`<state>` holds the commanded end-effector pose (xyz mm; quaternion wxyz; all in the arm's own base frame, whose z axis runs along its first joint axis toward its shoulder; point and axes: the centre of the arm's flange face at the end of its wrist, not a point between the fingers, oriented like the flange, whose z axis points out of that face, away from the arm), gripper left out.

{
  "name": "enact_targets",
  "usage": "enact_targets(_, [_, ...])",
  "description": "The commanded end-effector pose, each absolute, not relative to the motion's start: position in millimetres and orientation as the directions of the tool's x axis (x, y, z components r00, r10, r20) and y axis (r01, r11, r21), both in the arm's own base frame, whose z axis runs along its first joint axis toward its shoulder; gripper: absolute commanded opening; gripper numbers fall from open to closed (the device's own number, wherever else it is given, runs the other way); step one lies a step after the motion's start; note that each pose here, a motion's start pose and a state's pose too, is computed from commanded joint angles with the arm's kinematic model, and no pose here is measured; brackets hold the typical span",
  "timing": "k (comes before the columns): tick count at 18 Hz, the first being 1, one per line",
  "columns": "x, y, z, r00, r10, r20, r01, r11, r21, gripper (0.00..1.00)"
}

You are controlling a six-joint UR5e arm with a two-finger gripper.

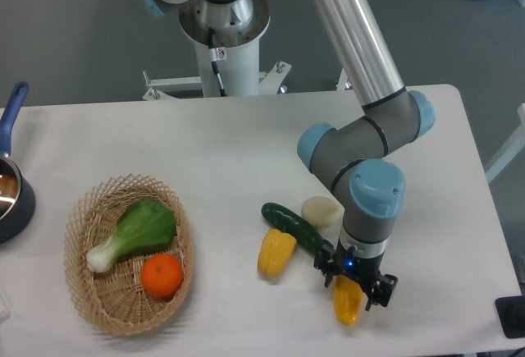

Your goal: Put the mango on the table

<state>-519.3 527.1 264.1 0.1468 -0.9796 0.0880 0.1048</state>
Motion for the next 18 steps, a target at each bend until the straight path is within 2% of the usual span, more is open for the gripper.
enact_targets(4, [-509, 519, 371, 0.929, -0.090, -0.359, -0.217, -0.918, -0.333, 1.00])
enact_targets(9, [-497, 477, 463, 0.891, -0.016, -0.454, -0.208, -0.903, -0.377, 1.00])
enact_targets(12, [-513, 430, 496, 0.872, 0.003, -0.489, -0.199, -0.911, -0.361, 1.00])
enact_targets(16, [-536, 393, 507, 0.851, -0.021, -0.525, -0.232, -0.911, -0.340, 1.00])
enact_targets(18, [-543, 373, 515, 0.865, -0.004, -0.501, -0.224, -0.897, -0.380, 1.00])
